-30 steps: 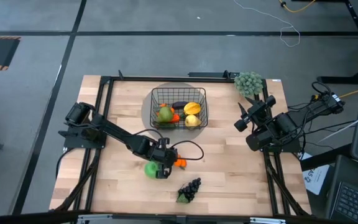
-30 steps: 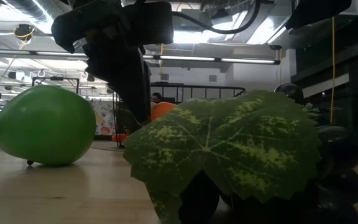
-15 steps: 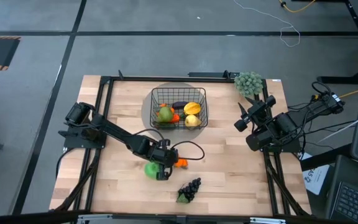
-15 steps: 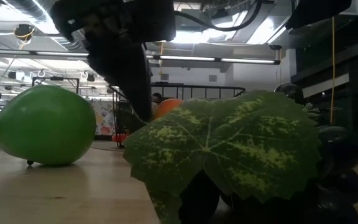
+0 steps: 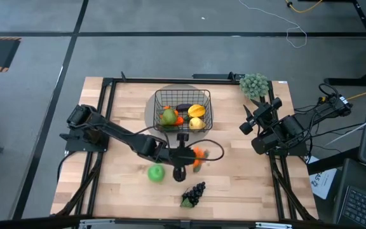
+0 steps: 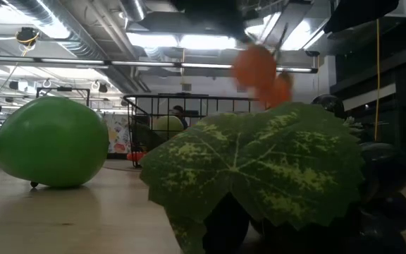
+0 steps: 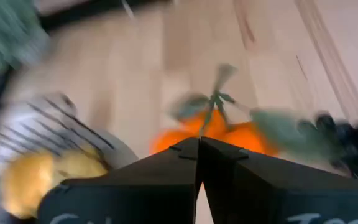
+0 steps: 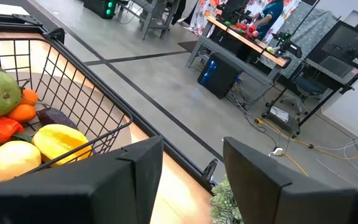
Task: Build produce basket
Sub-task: Put the orange tangerines into the wire basket
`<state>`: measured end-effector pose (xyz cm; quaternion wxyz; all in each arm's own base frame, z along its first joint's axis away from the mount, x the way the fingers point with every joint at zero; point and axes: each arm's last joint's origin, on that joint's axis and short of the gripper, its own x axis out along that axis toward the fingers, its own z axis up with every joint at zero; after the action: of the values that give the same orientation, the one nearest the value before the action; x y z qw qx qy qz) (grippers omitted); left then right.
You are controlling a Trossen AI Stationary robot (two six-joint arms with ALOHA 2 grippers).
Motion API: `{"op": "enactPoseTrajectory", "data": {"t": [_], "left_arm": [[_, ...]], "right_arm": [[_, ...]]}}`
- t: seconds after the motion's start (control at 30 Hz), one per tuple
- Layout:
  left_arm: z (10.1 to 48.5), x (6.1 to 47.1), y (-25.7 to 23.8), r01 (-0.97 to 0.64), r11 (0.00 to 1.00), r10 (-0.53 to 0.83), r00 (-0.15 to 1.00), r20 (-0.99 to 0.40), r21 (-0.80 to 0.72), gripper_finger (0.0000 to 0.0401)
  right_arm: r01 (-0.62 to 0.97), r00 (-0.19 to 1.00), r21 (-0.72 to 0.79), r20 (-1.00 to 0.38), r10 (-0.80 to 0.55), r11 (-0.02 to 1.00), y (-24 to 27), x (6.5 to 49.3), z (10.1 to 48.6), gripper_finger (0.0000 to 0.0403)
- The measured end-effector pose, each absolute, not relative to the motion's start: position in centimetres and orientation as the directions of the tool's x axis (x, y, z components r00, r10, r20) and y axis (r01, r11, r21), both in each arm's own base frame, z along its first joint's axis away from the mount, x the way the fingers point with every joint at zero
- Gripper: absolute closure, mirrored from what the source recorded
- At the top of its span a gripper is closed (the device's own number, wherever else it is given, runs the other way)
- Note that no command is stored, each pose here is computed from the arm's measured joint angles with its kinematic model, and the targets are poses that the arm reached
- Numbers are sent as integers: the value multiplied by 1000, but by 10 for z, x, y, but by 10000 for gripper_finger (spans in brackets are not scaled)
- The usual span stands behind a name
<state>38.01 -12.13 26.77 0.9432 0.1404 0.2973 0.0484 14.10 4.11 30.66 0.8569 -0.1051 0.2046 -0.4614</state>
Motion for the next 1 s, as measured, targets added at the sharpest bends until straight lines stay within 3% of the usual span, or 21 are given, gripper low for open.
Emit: {"op": "enactPoseTrajectory", "data": {"t": [0.3,0.57,0.7,0.87,1.0], "left_arm": [[330,392,-109,-132,826,378,851,-364,549,401],[360,399,-42,-522,591,760,615,-208,615,401],[359,401,-2,-601,546,819,530,-220,584,401],[345,395,34,-625,617,787,503,-358,479,401],[337,389,49,-628,616,786,449,-425,476,401]], "right_arm": [[746,491,-372,-254,-834,552,41,141,307,229],[746,491,-372,-254,-834,552,41,141,307,229],[745,490,-374,-254,-834,552,41,141,307,229],[736,490,-393,-254,-834,552,41,141,307,229],[735,491,-393,-254,-834,552,41,141,307,229]]}}
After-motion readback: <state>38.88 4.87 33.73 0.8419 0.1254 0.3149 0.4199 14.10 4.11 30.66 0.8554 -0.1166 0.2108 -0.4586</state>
